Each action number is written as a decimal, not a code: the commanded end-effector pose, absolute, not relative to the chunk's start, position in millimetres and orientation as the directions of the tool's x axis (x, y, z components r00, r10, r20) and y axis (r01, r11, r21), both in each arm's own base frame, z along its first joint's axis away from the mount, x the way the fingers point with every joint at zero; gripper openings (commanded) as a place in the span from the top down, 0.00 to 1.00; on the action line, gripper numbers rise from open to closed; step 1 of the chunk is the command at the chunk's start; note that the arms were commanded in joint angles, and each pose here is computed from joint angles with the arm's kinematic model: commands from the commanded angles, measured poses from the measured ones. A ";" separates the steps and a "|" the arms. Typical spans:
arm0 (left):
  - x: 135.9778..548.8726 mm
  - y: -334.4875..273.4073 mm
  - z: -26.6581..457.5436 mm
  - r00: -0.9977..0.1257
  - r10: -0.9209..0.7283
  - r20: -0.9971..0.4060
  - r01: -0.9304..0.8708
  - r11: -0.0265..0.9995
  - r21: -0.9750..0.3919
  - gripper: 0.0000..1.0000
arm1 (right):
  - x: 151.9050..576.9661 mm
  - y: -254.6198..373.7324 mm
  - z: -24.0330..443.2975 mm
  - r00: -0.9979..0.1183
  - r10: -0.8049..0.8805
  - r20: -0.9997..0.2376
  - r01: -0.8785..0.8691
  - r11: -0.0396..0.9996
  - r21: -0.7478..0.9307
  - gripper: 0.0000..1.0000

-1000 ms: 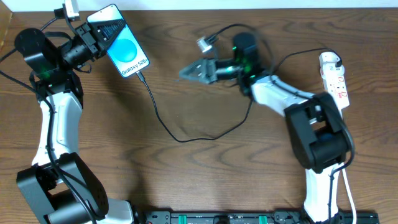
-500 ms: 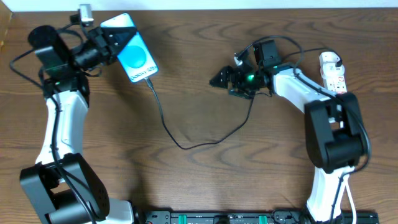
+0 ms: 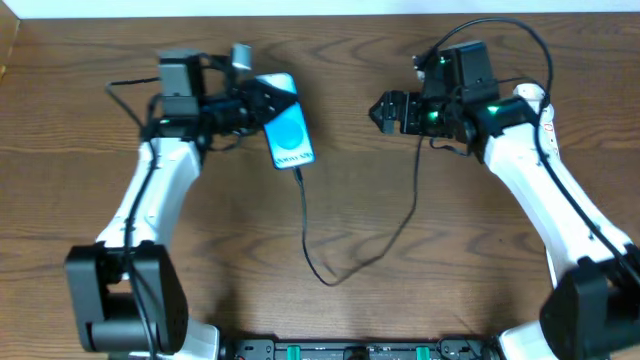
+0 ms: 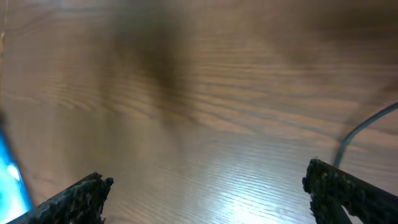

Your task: Plug charger to phone and switch on socket

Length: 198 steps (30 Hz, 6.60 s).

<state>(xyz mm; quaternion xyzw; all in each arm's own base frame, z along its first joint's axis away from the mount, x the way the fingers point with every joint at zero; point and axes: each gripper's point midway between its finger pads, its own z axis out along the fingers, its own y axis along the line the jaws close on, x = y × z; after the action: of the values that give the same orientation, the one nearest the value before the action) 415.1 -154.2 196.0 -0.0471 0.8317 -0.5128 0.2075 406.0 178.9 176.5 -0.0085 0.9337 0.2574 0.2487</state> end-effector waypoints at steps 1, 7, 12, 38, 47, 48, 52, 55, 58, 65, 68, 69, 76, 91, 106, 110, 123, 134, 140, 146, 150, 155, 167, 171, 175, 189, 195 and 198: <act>416.0 -170.0 170.3 -0.920 -0.222 -0.322 0.170 0.516 -0.840 0.93 | 407.0 158.5 202.4 -0.824 0.120 -0.553 -0.132 0.910 0.394 0.01; 408.1 -198.0 113.5 -0.968 -0.155 -0.197 0.089 0.520 -0.850 0.93 | 399.7 146.8 223.8 -0.791 0.125 -0.598 -0.126 0.924 0.360 0.01; 397.0 -218.5 71.4 -0.990 -0.102 -0.102 0.034 0.518 -0.855 0.93 | 395.3 145.3 224.6 -0.796 0.116 -0.595 -0.129 0.927 0.353 0.01; 382.6 -259.8 23.7 -0.990 -0.067 -0.124 0.045 0.685 -0.727 0.83 | 384.8 147.3 216.4 -0.825 0.095 -0.558 -0.126 0.930 0.345 0.01; 384.5 -257.3 20.7 -0.989 -0.075 -0.130 0.040 0.700 -0.713 0.76 | 384.1 147.1 215.8 -0.827 0.095 -0.555 -0.124 0.931 0.344 0.01; 384.5 -257.3 20.7 -0.989 -0.075 -0.130 0.040 0.700 -0.713 0.76 | 384.2 147.2 215.9 -0.826 0.095 -0.555 -0.124 0.931 0.344 0.01; 384.0 -257.1 20.4 -0.989 -0.075 -0.127 0.038 0.701 -0.713 0.75 | 384.3 147.1 216.0 -0.826 0.095 -0.556 -0.124 0.931 0.344 0.01; 384.1 -257.1 20.4 -0.989 -0.075 -0.127 0.039 0.701 -0.713 0.67 | 384.3 147.1 216.0 -0.826 0.095 -0.556 -0.124 0.931 0.344 0.01; 383.4 -256.8 20.0 -0.989 -0.075 -0.124 0.036 0.702 -0.711 0.58 | 384.3 147.1 216.0 -0.826 0.095 -0.556 -0.124 0.931 0.344 0.01; 382.8 -250.9 14.0 -0.989 -0.087 -0.117 0.016 0.731 -0.682 0.23 | 384.3 147.1 216.0 -0.826 0.095 -0.556 -0.124 0.931 0.344 0.01; 383.9 -243.7 7.9 -0.987 -0.104 -0.120 -0.002 0.763 -0.646 0.16 | 384.2 147.2 215.9 -0.826 0.095 -0.555 -0.125 0.931 0.344 0.01; 384.2 -241.7 6.2 -0.987 -0.108 -0.121 -0.007 0.772 -0.636 0.16 | 384.3 147.1 215.9 -0.826 0.095 -0.555 -0.124 0.931 0.344 0.01; 382.8 -226.5 -5.2 -0.984 -0.135 -0.116 -0.047 0.826 -0.561 0.14 | 384.3 147.1 216.0 -0.826 0.095 -0.556 -0.125 0.931 0.344 0.01; 369.7 -201.5 -21.4 -0.989 -0.114 -0.097 -0.061 0.901 -0.429 0.14 | 384.3 147.1 216.0 -0.826 0.095 -0.556 -0.125 0.931 0.344 0.01; 364.2 -179.7 -30.5 -0.990 -0.099 -0.103 -0.063 0.949 -0.310 0.14 | 384.2 146.9 215.8 -0.826 0.095 -0.555 -0.124 0.931 0.343 0.01; 368.1 -177.4 -21.8 -0.990 -0.085 -0.116 -0.045 0.950 -0.310 0.14 | 383.5 146.7 215.2 -0.828 0.094 -0.552 -0.123 0.931 0.343 0.01; 394.6 -123.5 197.8 -0.787 -0.059 -0.614 0.035 0.990 -0.140 0.14 | 381.6 146.3 213.6 -0.834 0.093 -0.544 -0.119 0.932 0.341 0.01; 362.6 -112.4 293.2 -0.622 -0.117 -0.774 0.077 0.975 -0.209 0.14 | 382.4 146.5 214.3 -0.832 0.094 -0.547 -0.120 0.932 0.342 0.01; 359.8 -111.3 290.5 -0.633 -0.113 -0.766 0.073 0.976 -0.205 0.14 | 381.3 145.6 213.2 -0.833 0.074 -0.549 -0.134 0.934 0.330 0.01; 356.9 -110.4 286.5 -0.648 -0.108 -0.754 0.070 0.977 -0.200 0.14 | 382.5 140.4 218.4 -0.830 0.041 -0.556 -0.188 0.918 0.349 0.01; 356.9 -110.4 286.5 -0.648 -0.108 -0.754 0.070 0.977 -0.200 0.14 | 380.7 100.9 242.2 -0.846 0.069 -0.529 -0.170 0.905 0.390 0.01; 356.9 -110.4 286.5 -0.648 -0.108 -0.754 0.070 0.977 -0.200 0.14 | 381.0 34.8 273.7 -0.842 0.104 -0.529 -0.104 0.932 0.349 0.01; 356.9 -110.4 286.5 -0.648 -0.108 -0.754 0.070 0.977 -0.200 0.14 | 396.4 -87.5 229.1 -0.907 0.120 -0.403 -0.003 0.957 0.290 0.01; 356.9 -110.4 286.5 -0.648 -0.108 -0.754 0.070 0.977 -0.200 0.14 | 405.7 -92.8 196.3 -0.927 0.052 -0.370 -0.077 0.942 0.326 0.01; 356.9 -110.4 286.5 -0.648 -0.108 -0.754 0.070 0.977 -0.200 0.14 | 414.2 -97.3 166.7 -0.942 0.015 -0.335 -0.103 0.938 0.331 0.01; 356.9 -110.4 286.5 -0.648 -0.108 -0.754 0.070 0.977 -0.200 0.14 | 426.9 -117.3 90.9 -0.977 0.014 -0.211 -0.053 0.950 0.308 0.01; 356.9 -110.4 286.5 -0.648 -0.108 -0.754 0.070 0.977 -0.200 0.14 | 440.9 -123.5 87.6 -0.965 0.012 -0.260 -0.065 0.957 0.283 0.01; 356.9 -110.4 286.5 -0.648 -0.108 -0.754 0.070 0.977 -0.200 0.14 | 448.5 -126.8 88.6 -0.958 0.024 -0.287 -0.058 0.960 0.272 0.01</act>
<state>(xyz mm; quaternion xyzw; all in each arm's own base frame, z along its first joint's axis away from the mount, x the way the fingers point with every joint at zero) 357.2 -114.1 285.0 -0.0104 0.9026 -0.1146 0.4148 444.3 -125.5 91.0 -0.0101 0.9797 0.1414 0.1416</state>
